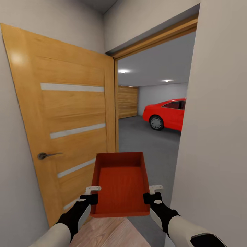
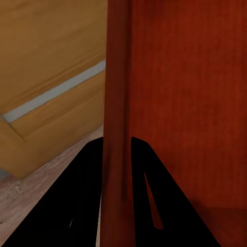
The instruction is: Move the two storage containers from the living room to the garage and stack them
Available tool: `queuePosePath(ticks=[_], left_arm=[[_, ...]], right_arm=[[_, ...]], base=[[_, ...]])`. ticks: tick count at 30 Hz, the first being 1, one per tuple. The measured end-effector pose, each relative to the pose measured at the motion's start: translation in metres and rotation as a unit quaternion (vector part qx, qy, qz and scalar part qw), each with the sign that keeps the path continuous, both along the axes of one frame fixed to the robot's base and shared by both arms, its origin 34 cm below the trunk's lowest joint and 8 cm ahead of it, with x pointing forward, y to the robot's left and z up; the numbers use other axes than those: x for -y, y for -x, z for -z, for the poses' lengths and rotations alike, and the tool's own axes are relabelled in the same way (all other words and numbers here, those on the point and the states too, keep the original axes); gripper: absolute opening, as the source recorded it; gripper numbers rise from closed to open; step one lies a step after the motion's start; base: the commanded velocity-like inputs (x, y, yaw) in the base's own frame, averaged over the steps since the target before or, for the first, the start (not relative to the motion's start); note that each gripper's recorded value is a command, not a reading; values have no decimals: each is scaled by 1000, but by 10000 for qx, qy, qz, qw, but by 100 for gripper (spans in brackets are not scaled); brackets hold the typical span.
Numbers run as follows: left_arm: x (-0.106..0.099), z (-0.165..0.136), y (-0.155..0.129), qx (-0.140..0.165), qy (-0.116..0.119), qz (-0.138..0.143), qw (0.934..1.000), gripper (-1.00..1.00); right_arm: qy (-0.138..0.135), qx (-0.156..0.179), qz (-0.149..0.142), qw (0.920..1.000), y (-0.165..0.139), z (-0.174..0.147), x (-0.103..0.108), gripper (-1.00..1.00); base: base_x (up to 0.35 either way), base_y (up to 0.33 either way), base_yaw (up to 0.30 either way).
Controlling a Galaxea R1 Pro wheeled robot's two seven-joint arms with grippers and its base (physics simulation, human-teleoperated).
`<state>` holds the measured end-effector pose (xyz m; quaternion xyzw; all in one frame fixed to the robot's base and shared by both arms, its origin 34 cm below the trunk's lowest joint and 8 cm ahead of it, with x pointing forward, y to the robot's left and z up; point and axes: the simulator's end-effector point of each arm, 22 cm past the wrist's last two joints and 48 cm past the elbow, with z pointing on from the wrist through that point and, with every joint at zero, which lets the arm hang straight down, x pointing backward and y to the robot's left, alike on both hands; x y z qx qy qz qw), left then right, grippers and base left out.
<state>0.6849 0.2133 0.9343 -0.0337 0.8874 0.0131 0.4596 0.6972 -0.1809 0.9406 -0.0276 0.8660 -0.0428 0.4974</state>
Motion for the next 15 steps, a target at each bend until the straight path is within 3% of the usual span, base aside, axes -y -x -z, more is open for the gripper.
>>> queuePosePath(ticks=[15], left_arm=[[0, 0, 0, 0, -1, -1, 10000, -100]], right_arm=[[0, 0, 0, 10000, 0, 0, 0, -100]], base=[[223, 242, -268]])
